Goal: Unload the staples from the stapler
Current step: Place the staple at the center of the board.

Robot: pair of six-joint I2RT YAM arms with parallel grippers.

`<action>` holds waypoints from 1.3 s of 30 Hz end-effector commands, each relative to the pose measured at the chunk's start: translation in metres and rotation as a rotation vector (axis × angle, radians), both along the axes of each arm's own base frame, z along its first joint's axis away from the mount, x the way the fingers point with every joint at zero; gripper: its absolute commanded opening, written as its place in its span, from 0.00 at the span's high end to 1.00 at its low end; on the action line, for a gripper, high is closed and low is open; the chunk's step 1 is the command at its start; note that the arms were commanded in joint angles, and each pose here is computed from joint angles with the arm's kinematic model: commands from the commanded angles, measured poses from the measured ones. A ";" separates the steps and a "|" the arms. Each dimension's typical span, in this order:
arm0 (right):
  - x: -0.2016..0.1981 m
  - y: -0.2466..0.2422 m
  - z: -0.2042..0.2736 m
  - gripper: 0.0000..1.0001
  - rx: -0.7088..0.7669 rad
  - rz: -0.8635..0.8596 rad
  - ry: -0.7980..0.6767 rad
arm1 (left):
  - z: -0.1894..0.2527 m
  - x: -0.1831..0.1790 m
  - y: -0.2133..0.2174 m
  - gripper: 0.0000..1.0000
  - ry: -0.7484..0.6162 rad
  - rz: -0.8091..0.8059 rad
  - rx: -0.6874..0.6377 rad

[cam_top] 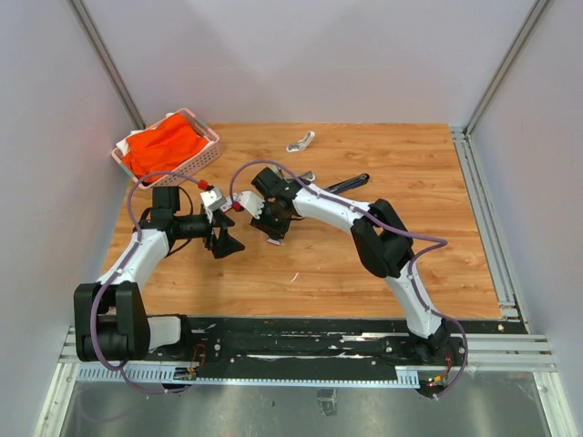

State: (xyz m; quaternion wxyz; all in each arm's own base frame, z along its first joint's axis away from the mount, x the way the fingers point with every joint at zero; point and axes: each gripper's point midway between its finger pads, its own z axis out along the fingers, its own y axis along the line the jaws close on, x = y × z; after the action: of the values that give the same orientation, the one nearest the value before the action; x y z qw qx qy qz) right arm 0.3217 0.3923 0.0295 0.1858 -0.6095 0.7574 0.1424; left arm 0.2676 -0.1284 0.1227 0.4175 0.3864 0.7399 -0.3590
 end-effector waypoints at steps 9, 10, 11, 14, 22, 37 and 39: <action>-0.003 0.007 0.029 0.68 0.008 0.028 -0.051 | 0.006 0.003 0.001 0.02 -0.016 -0.008 -0.012; -0.002 0.007 0.033 0.67 0.010 0.027 -0.061 | 0.006 0.003 0.000 0.02 -0.015 -0.008 -0.012; 0.000 0.007 0.035 0.67 0.011 0.027 -0.070 | 0.006 0.003 0.000 0.02 -0.016 -0.009 -0.012; 0.003 0.006 0.043 0.65 0.012 0.027 -0.093 | 0.006 0.003 0.001 0.02 -0.017 -0.008 -0.012; 0.001 0.005 0.059 0.52 0.033 0.039 -0.110 | 0.006 0.003 0.001 0.02 -0.016 -0.006 -0.011; -0.012 0.000 0.042 0.39 0.050 0.069 -0.059 | 0.009 0.004 0.001 0.02 -0.027 0.000 -0.008; -0.015 0.001 0.033 0.39 0.043 0.061 -0.038 | 0.011 0.005 0.002 0.02 -0.035 0.006 -0.006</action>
State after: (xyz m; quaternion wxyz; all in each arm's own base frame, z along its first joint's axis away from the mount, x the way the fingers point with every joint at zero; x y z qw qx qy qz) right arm 0.3170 0.3892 0.0639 0.2132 -0.6277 0.7356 0.1392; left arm 0.2675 -0.1284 0.1226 0.4171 0.3859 0.7403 -0.3592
